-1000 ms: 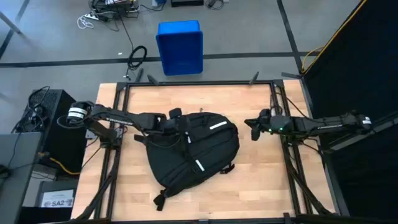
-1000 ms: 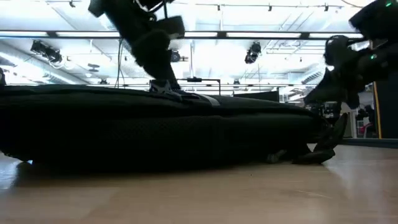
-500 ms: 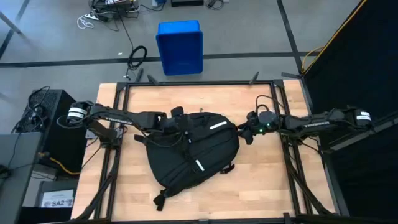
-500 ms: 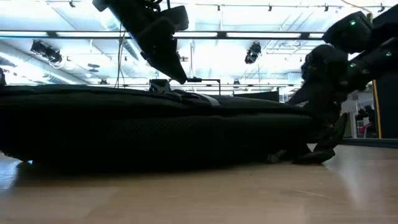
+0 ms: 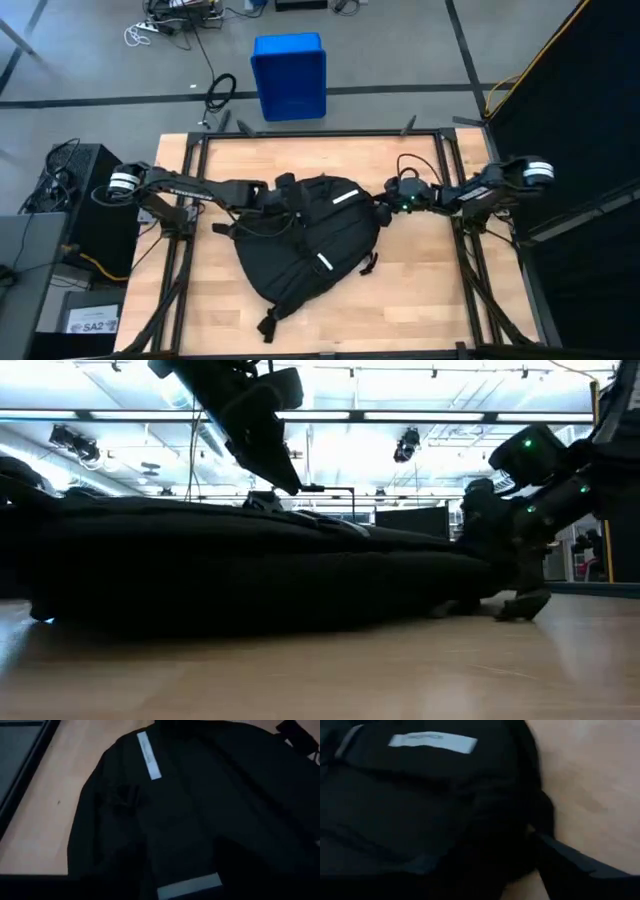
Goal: Unpack backpack
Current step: Open the backpack
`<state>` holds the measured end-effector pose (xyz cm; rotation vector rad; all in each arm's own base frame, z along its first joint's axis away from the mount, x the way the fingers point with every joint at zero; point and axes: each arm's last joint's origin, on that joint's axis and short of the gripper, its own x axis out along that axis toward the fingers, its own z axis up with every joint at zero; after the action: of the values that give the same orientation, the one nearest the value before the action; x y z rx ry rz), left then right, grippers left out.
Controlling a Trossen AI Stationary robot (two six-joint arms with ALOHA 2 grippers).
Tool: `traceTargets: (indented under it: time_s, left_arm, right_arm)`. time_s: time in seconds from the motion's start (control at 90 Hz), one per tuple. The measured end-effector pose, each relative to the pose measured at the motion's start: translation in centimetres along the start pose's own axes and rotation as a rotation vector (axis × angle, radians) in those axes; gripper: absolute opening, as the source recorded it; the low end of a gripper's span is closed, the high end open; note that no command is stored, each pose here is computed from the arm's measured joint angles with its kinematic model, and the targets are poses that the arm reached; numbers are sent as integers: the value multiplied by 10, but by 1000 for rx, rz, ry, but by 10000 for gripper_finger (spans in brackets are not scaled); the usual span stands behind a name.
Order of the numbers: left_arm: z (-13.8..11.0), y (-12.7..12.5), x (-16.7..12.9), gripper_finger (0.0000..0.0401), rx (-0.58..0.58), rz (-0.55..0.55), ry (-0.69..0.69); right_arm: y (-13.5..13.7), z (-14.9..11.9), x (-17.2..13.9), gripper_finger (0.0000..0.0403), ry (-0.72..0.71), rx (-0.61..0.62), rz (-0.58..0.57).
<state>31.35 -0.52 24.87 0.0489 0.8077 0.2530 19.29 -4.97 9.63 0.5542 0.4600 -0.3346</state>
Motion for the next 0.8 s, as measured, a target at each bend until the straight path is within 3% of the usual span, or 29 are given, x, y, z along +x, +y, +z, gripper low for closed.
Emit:
traceTargets:
  time_s: [0.2, 0.411, 0.567, 0.8]
  left_arm:
    - [8, 3, -10, 195, 42, 46, 44]
    - [34, 11, -30, 198, 75, 135, 12]
    - [59, 19, -45, 217, 90, 97, -74]
    - [81, 50, -55, 251, -29, 25, -132]
  right_arm:
    - [6, 16, 11, 22, -9, -124, 107]
    - [25, 50, 12, 5, -148, -222, 190]
    - [48, 77, 7, 2, -254, -315, 256]
    - [79, 100, 8, 1, -230, -415, 271]
